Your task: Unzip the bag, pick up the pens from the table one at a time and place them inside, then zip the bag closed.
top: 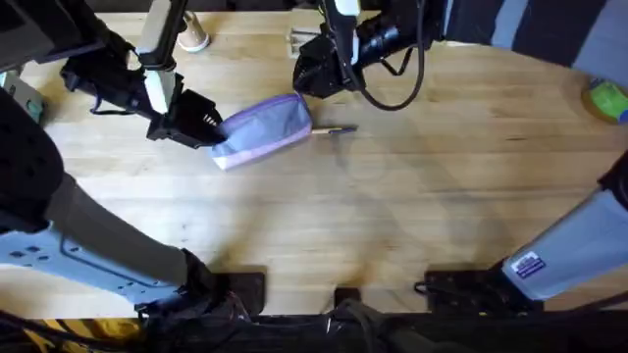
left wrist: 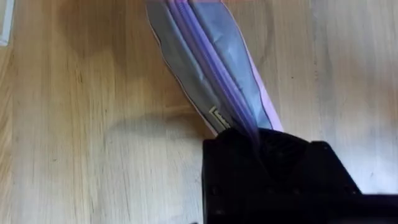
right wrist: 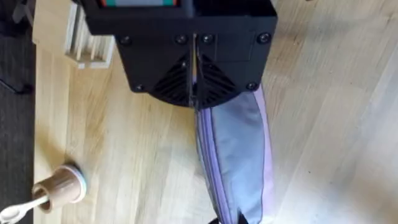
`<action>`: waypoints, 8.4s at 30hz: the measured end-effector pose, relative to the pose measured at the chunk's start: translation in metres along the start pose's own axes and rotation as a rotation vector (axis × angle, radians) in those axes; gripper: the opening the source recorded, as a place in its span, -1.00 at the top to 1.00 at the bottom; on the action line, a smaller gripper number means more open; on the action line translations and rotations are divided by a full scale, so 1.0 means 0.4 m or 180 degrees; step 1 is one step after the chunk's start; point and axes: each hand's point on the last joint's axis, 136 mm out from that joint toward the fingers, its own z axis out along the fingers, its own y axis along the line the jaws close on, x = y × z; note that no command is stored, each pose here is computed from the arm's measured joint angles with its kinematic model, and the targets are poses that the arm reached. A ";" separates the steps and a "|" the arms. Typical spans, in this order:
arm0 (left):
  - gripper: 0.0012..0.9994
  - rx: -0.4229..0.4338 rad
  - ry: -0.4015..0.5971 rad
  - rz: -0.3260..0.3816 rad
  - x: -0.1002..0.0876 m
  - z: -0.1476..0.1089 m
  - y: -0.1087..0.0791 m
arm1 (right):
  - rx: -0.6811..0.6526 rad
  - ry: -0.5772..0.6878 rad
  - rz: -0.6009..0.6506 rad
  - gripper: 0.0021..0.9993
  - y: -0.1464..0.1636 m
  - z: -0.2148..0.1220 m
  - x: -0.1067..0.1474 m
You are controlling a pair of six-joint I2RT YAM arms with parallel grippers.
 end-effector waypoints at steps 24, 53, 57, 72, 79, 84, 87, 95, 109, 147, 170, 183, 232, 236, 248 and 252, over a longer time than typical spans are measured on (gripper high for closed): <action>0.92 0.0000 0.0000 0.0000 0.000 0.000 0.000 | 0.0096 -0.0338 -0.0110 -0.45 -0.029 -0.024 -0.029; 0.92 0.0000 0.0000 0.0000 0.000 0.000 0.000 | -0.0123 -0.0171 0.0185 -0.94 0.010 -0.007 0.155; 0.92 0.0000 0.0000 0.0000 0.000 0.000 0.000 | -0.0201 -0.0221 0.0177 -0.66 0.025 0.017 0.164; 0.92 0.0000 0.0000 0.0000 0.000 0.000 0.000 | -0.0298 -0.0252 0.0084 0.23 0.043 0.047 0.134; 0.92 0.0004 -0.0004 -0.0004 -0.001 0.000 -0.001 | -0.0293 -0.0209 0.0083 0.39 0.043 0.047 0.139; 0.92 0.0007 -0.0005 -0.0008 -0.001 0.000 -0.002 | -0.0290 -0.0173 0.0083 0.70 0.043 0.048 0.144; 0.92 0.0007 -0.0005 -0.0006 -0.001 0.000 -0.002 | -0.0285 -0.0158 0.0080 0.74 0.042 0.048 0.146; 0.92 0.0007 -0.0005 -0.0007 -0.001 0.000 -0.002 | -0.0276 -0.0128 0.0080 0.92 0.040 0.047 0.151; 0.92 0.0009 -0.0006 -0.0008 -0.001 0.000 -0.002 | -0.0229 -0.0311 0.0151 0.94 0.029 0.020 0.147; 0.92 0.0022 0.0015 -0.0034 0.005 -0.003 -0.006 | -0.0212 -0.0673 -0.0668 0.93 0.037 0.108 -0.095; 0.92 0.0101 0.0129 -0.0108 0.027 -0.012 -0.025 | -0.0242 -0.0842 -0.0648 0.94 0.104 0.265 -0.303; 0.92 0.0071 0.0050 -0.0047 0.007 -0.003 -0.014 | -0.0766 -0.1065 -0.0404 0.94 0.211 0.275 -0.357; 0.92 0.0091 0.0029 -0.0069 0.003 -0.003 -0.018 | 0.0103 0.0676 0.0827 -0.99 -0.046 -0.015 -0.107; 0.92 0.0091 0.0029 -0.0069 0.003 -0.003 -0.018 | 0.0199 0.0621 0.0700 -0.99 -0.074 -0.033 -0.158; 0.92 0.0089 0.0029 -0.0067 0.003 -0.003 -0.018 | 0.0238 0.0607 0.0593 -0.99 -0.081 -0.026 -0.184; 0.92 0.0090 0.0029 -0.0066 0.004 -0.003 -0.018 | 0.0193 0.0573 0.0579 -0.64 -0.074 -0.024 -0.189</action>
